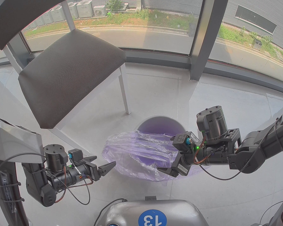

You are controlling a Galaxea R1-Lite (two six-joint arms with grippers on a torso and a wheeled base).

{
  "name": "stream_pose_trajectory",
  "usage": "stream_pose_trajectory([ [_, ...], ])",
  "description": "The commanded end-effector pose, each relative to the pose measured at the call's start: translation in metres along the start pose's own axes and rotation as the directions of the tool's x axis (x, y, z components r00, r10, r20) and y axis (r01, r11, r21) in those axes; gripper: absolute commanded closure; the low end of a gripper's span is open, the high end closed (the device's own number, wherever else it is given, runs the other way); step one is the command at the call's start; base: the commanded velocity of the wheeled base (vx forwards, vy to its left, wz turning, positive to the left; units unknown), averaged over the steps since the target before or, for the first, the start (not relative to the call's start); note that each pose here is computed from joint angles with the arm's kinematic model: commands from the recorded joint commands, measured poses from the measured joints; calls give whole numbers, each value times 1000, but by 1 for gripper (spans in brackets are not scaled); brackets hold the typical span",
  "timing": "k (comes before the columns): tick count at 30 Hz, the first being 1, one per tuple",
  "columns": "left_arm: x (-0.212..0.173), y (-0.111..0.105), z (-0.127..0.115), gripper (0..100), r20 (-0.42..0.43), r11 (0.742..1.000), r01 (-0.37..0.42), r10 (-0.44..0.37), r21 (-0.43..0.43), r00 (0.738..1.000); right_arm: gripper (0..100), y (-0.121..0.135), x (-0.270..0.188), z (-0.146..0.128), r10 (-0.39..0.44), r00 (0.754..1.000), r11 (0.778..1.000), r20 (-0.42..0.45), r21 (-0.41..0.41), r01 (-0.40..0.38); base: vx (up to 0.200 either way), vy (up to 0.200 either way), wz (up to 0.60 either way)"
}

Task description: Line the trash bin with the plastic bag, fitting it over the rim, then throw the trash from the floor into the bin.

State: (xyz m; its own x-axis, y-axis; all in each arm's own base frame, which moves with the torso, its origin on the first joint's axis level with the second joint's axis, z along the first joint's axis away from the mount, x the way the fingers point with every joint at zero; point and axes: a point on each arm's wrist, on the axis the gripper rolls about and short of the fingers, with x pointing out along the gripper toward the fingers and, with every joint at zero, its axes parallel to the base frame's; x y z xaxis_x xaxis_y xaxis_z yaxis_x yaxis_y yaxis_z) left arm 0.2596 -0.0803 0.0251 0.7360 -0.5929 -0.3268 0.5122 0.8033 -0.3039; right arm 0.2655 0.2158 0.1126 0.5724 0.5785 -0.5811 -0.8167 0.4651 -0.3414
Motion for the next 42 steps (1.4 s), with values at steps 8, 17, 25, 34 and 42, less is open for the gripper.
stream_pose_trajectory([
  [8, -14, -6, 18, 0, 80, 999, 10, -13, 35, 997, 0, 8, 29, -15, 34, 997, 999, -70, 1, -34, 0, 0, 0],
  [17, -13, -7, 19, 0, 84, 999, 15, -18, 38, 996, 0, -10, 47, -28, -3, 996, 999, -93, 32, 6, 0, 0, 0],
  [25, -12, -7, 19, 0, 85, 999, 15, -18, 40, 996, 0, -19, 59, -39, -29, 995, 998, -96, 49, 34, 0, 0, 0],
  [34, -11, -6, 19, 0, 83, 999, 12, -15, 40, 996, 0, -24, 72, -46, -51, 995, 997, -89, 59, 56, 0, 0, 0],
  [42, -9, -6, 18, 0, 82, 999, 0, -4, 39, 997, 0, -23, 72, -46, -49, 995, 997, -90, 58, 55, 0, 0, 0],
])
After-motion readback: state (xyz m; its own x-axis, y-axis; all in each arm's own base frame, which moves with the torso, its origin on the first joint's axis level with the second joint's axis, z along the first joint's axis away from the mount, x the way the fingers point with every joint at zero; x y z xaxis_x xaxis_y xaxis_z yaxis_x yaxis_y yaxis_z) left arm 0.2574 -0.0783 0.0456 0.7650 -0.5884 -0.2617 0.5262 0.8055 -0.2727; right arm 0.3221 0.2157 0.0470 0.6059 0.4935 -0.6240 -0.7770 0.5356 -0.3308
